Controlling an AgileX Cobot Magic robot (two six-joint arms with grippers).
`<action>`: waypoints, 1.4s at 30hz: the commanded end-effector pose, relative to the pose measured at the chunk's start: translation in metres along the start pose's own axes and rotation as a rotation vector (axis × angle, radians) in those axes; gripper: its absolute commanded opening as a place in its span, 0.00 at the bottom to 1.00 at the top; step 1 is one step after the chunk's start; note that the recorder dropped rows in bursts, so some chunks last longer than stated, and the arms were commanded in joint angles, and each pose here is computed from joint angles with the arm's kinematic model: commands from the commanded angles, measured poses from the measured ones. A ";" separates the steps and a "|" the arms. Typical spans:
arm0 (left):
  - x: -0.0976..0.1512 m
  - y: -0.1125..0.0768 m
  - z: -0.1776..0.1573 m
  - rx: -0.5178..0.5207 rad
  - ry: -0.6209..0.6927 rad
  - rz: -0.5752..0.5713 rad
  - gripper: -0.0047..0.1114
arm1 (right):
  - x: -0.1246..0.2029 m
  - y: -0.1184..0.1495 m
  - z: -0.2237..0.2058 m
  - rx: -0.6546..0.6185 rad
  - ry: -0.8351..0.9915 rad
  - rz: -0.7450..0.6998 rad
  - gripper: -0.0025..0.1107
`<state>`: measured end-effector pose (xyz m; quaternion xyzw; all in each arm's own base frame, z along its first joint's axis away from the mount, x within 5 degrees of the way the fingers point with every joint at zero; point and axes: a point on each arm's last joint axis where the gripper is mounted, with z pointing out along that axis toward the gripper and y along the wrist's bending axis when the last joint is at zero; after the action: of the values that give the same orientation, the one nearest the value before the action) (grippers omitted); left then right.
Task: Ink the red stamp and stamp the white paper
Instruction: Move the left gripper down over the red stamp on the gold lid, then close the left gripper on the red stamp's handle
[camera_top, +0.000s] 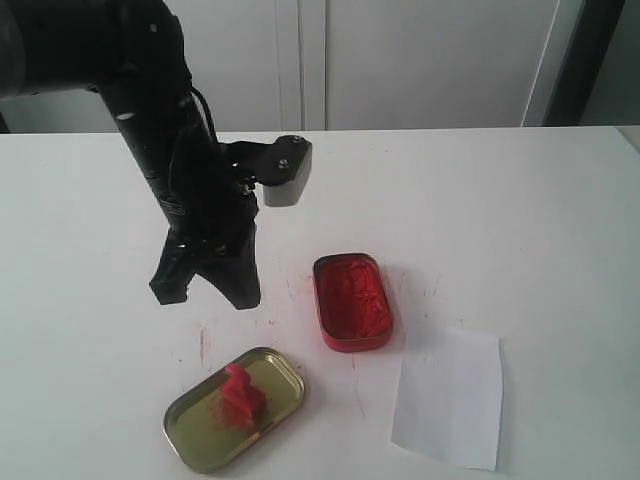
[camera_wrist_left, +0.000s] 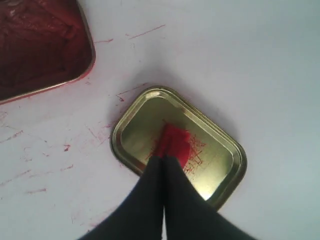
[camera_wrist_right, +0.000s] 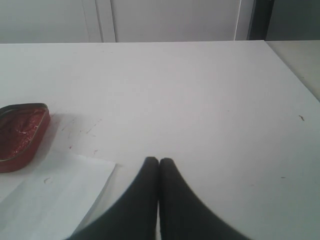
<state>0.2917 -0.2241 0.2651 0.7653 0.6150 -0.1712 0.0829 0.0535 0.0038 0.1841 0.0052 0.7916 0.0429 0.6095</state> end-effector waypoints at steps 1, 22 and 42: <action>-0.016 -0.019 0.008 0.106 0.070 0.111 0.04 | 0.002 0.000 0.000 0.002 0.000 -0.006 0.02; 0.000 -0.047 0.043 0.017 0.127 0.175 0.04 | 0.002 0.000 0.000 0.002 0.000 0.012 0.02; 0.016 -0.032 0.039 0.012 0.021 0.339 0.30 | 0.002 0.000 0.000 0.002 0.000 0.014 0.02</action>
<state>0.2593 -0.2167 0.2307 0.8569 0.4836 -0.1391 0.1116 0.0535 0.0038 0.1841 0.0130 0.7915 0.0488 0.6090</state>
